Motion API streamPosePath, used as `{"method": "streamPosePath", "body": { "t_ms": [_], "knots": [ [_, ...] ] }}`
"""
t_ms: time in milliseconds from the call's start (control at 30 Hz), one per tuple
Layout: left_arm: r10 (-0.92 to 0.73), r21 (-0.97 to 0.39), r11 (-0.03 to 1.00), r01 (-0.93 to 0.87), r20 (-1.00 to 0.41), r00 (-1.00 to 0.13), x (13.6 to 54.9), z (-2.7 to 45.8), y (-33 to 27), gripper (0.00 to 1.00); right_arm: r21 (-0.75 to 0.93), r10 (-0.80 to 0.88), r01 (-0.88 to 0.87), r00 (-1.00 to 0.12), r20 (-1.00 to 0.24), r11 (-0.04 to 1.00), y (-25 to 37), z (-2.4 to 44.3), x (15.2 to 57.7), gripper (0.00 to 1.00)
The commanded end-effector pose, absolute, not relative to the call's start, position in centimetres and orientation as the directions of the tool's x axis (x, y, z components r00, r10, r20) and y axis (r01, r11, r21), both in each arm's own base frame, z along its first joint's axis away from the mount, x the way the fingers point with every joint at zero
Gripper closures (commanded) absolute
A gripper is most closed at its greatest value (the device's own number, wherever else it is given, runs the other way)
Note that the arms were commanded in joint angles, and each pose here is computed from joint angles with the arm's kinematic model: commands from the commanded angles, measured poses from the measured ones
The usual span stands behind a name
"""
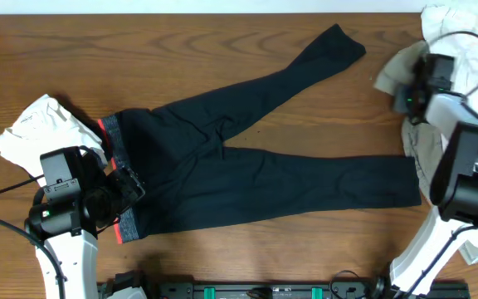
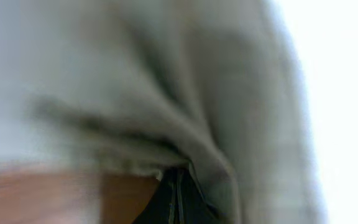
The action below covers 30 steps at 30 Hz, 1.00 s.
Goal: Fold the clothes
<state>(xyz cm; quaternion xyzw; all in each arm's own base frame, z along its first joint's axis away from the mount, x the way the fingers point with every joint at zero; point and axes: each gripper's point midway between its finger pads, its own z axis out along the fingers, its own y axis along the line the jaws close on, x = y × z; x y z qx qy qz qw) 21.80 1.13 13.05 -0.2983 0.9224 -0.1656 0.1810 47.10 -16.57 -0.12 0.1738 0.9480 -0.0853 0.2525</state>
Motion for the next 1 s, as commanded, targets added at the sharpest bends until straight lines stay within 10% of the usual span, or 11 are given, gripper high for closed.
{"method": "streamPosePath", "body": {
  "t_ms": [0, 333, 967],
  "knots": [
    [-0.605, -0.418, 0.771, -0.481, -0.242, -0.759, 21.9, 13.4, 1.1, 0.3, -0.148, 0.504, 0.605, -0.754, -0.421, 0.782, -23.0, -3.9, 41.4, 0.98],
    [-0.605, -0.418, 0.771, -0.481, -0.242, -0.759, 21.9, 13.4, 1.1, 0.3, 0.033, 0.818, 0.867, -0.456, -0.349, 0.498, -29.0, -4.4, 35.5, 0.91],
    [-0.605, -0.418, 0.771, -0.48, -0.245, -0.758, 22.0, 13.4, 1.2, 0.22, 0.294, 0.343, 0.194, -0.685, -0.643, 0.936, -13.1, 11.8, 47.7, 0.73]
  ]
}}
